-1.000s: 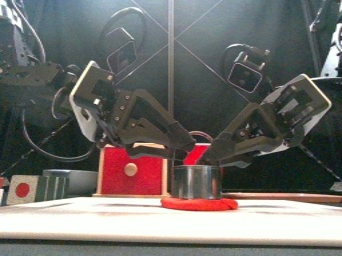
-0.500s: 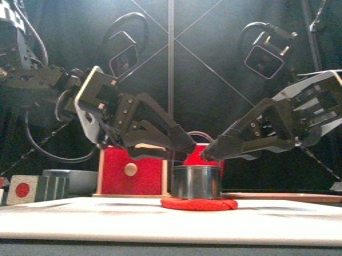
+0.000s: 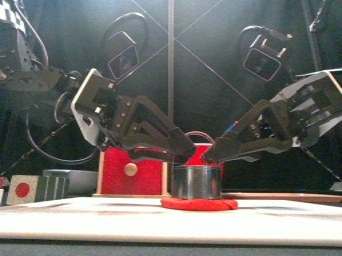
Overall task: Get the cutter from the drawer then cut the dough then place the extra dough in the bowl
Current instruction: Cut the dough
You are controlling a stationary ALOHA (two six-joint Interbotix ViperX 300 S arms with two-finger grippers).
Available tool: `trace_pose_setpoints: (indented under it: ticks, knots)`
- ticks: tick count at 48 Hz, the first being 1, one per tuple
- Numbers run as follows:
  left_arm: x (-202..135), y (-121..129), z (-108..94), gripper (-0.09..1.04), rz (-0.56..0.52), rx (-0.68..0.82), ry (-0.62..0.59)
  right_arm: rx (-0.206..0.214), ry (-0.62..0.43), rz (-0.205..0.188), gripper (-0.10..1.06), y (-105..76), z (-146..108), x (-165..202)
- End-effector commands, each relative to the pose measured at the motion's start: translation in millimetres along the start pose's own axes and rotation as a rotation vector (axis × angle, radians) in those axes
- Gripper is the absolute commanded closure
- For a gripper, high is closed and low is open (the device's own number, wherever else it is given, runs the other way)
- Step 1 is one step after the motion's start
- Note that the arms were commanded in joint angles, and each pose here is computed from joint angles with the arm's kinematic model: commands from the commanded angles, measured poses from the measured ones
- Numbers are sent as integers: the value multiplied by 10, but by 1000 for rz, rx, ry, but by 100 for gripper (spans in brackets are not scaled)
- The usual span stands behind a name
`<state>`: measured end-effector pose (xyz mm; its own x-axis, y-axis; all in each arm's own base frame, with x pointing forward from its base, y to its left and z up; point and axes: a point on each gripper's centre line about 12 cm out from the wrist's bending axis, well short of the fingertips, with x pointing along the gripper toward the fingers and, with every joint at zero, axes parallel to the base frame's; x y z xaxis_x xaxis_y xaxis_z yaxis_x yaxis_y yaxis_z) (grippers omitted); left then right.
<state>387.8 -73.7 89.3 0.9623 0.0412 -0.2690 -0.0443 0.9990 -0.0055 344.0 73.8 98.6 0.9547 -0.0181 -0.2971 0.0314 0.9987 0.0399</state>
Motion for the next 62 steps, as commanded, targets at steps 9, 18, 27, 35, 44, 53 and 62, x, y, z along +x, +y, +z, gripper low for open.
trace_pose_setpoints:
  ticks: [9, 18, 27, 35, 44, 53, 62]
  knots:
    - [35, -8, 157, 17, -1, -12, -46, 41, -30, 17, 18, 42, 294, 2]
    - [41, -20, 100, 18, -9, -12, 1, 48, 4, 9, 19, -18, 293, -10]
    - [43, -30, 59, 20, -17, -11, 39, 55, 13, -11, 23, -89, 266, -1]
    - [39, -33, 77, 28, -19, -10, 34, 48, 18, -7, 37, -87, 257, 6]
    - [29, -41, 59, 36, -30, 2, 41, 45, 49, -6, 47, -89, 200, 11]
    - [26, -45, 27, 40, -35, 7, 52, 55, 122, -6, 48, -83, 61, 25]
    - [21, -37, -90, 40, -34, 9, 95, 65, 206, -13, 49, -82, -94, 58]
